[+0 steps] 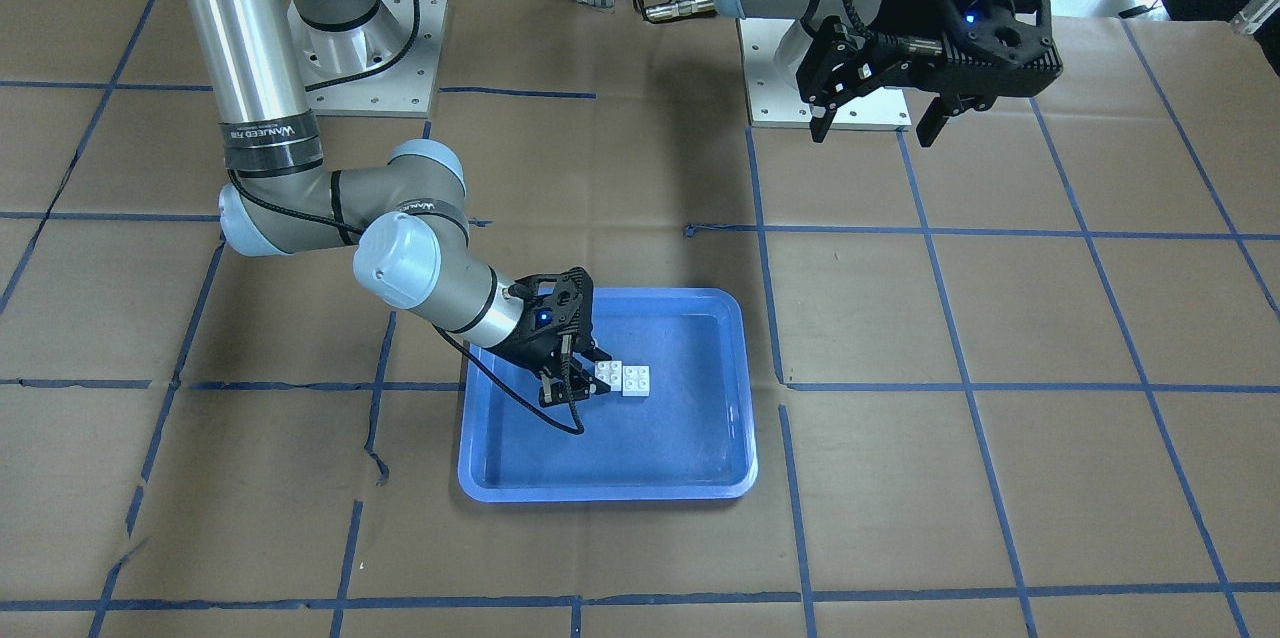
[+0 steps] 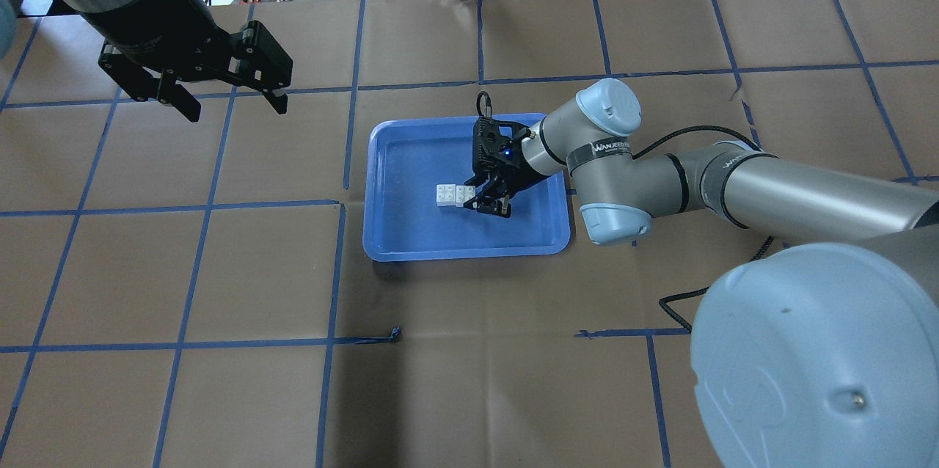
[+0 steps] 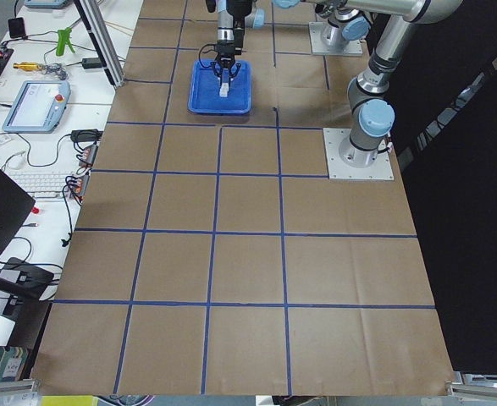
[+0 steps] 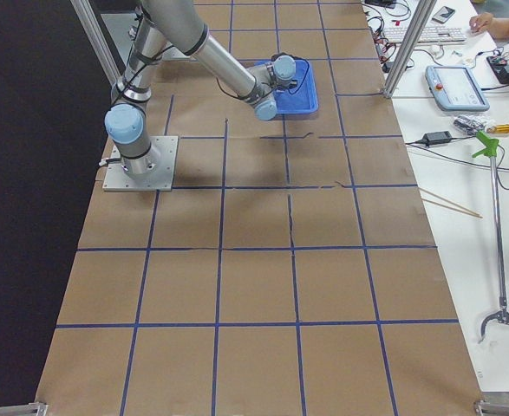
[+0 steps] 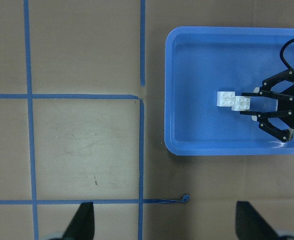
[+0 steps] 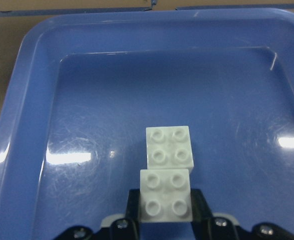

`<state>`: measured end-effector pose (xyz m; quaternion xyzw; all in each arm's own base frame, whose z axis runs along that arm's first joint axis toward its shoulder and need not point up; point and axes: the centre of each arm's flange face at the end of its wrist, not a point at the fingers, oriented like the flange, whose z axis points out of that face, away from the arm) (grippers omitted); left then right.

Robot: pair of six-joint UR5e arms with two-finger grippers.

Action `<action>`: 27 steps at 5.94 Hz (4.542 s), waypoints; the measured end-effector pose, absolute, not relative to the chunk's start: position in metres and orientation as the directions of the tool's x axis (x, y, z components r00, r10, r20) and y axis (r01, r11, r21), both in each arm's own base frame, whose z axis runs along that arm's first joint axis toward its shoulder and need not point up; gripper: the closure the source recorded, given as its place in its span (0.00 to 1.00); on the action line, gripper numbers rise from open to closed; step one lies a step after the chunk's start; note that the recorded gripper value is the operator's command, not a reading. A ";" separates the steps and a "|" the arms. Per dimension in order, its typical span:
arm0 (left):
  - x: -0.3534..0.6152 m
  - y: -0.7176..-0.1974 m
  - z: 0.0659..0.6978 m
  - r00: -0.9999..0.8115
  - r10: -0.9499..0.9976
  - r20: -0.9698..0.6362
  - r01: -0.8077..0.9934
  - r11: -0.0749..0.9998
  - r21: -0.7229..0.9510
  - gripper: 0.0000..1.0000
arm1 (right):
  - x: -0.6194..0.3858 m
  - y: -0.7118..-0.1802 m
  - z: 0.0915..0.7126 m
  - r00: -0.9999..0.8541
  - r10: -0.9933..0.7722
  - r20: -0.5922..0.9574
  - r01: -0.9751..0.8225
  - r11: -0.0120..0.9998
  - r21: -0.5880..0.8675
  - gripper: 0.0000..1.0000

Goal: Assemble white blocks and place on blue tray

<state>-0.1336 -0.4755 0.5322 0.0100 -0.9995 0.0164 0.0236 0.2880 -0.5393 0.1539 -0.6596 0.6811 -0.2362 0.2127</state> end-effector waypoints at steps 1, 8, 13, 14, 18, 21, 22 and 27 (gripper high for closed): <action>-0.134 -0.475 0.532 -0.999 -0.019 0.048 -0.021 0.999 -0.032 0.01 | 0.288 -0.540 0.154 -0.043 -0.999 0.023 -0.797 0.020 -0.603 0.67; -0.133 -0.476 0.532 -0.999 -0.020 0.046 -0.021 0.999 -0.032 0.01 | 0.289 -0.539 0.150 -0.043 -0.999 0.014 -0.793 0.026 -0.608 0.52; -0.133 -0.475 0.532 -0.999 -0.019 0.046 -0.021 0.999 -0.032 0.01 | 0.289 -0.540 0.150 -0.043 -0.999 0.018 -0.793 0.023 -0.609 0.47; -0.133 -0.475 0.532 -0.999 -0.019 0.046 -0.021 0.999 -0.032 0.01 | 0.289 -0.541 0.151 -0.043 -0.999 0.019 -0.793 0.023 -0.609 0.25; -0.133 -0.475 0.532 -0.999 -0.019 0.046 -0.021 0.999 -0.032 0.01 | 0.280 -0.566 0.192 -0.135 -0.990 0.040 -0.784 0.082 -0.616 0.00; -0.133 -0.475 0.532 -0.999 -0.020 0.046 -0.021 0.999 -0.032 0.01 | 0.214 -0.562 0.271 -0.340 -0.936 -0.093 -0.820 0.343 -0.458 0.00; -0.133 -0.475 0.532 -0.999 -0.020 0.046 -0.021 0.999 -0.032 0.01 | 0.187 -0.548 0.294 -0.450 -0.884 -0.127 -0.819 0.465 -0.335 0.00; -0.133 -0.475 0.532 -0.999 -0.019 0.046 -0.021 0.999 -0.032 0.01 | 0.123 -0.502 0.400 -0.994 -0.105 -0.006 -0.105 0.994 -0.012 0.00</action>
